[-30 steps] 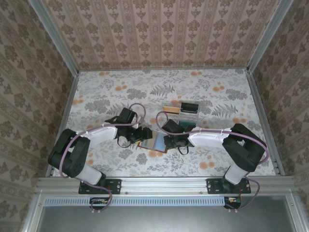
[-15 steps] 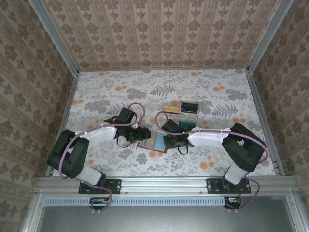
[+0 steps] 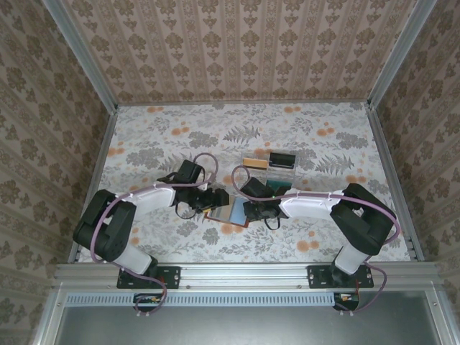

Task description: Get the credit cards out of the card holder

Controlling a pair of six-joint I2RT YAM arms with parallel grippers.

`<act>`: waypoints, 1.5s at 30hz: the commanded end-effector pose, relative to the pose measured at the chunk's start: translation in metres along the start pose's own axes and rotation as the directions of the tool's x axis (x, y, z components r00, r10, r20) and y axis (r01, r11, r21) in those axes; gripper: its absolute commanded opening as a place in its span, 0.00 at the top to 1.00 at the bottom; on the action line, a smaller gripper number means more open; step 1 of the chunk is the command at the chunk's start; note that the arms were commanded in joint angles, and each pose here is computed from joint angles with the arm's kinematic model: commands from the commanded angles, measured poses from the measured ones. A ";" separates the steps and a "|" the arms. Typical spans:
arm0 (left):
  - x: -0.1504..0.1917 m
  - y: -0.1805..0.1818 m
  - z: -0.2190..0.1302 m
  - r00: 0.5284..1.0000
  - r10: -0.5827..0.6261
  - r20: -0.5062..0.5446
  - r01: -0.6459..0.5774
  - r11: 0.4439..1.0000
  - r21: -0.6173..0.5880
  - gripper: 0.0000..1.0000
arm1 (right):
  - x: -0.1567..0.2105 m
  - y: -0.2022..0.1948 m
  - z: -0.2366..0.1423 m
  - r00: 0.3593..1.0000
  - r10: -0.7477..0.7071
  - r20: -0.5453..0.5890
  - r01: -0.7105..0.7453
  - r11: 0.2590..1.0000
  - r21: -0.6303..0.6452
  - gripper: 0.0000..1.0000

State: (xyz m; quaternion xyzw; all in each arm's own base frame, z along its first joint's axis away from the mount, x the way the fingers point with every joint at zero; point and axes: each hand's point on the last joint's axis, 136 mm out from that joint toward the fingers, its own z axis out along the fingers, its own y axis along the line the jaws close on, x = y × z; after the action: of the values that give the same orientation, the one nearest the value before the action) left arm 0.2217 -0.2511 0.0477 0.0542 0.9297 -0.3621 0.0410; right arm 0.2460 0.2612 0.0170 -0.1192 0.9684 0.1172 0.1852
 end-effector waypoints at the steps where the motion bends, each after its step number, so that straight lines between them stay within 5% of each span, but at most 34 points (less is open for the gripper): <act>1: 0.014 0.006 0.010 0.998 -0.017 -0.055 0.017 1.000 0.001 0.17 | 0.036 -0.017 0.018 0.992 0.004 -0.124 0.005 0.998 0.070 0.87; 14: 0.014 0.001 0.006 0.999 -0.004 -0.048 0.004 1.000 0.011 0.04 | 0.033 -0.021 0.011 0.995 0.015 -0.098 -0.007 0.996 0.085 0.86; 23: 0.011 0.000 0.004 0.999 0.000 -0.040 0.000 1.000 0.006 0.01 | 0.004 -0.027 -0.022 0.998 0.058 0.017 -0.060 0.993 0.099 0.70; 28: 0.001 0.007 -0.010 0.999 -0.026 0.018 0.026 1.000 -0.013 0.04 | -0.018 -0.016 -0.044 0.990 0.112 0.082 -0.115 0.993 0.035 0.69; 31: -0.008 0.014 -0.022 0.997 -0.055 0.063 0.056 0.998 -0.014 0.09 | -0.033 0.000 -0.054 0.981 0.157 0.115 -0.153 0.987 -0.042 0.69; 42: -0.013 0.041 -0.016 0.990 -0.127 0.062 0.130 0.990 -0.051 0.67 | -0.047 0.057 -0.035 0.942 0.336 0.017 -0.315 0.899 -0.303 0.73; 45: -0.010 0.045 -0.011 0.990 -0.136 0.048 0.139 0.989 -0.056 0.72 | -0.043 0.060 -0.023 0.924 0.381 -0.014 -0.365 0.873 -0.325 0.77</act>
State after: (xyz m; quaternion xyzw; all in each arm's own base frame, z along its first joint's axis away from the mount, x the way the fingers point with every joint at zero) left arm 0.2422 -0.2133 0.0365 -0.0173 0.9378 -0.3429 0.0506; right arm 0.2612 0.3039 0.0672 0.0126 0.9464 0.2655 0.1836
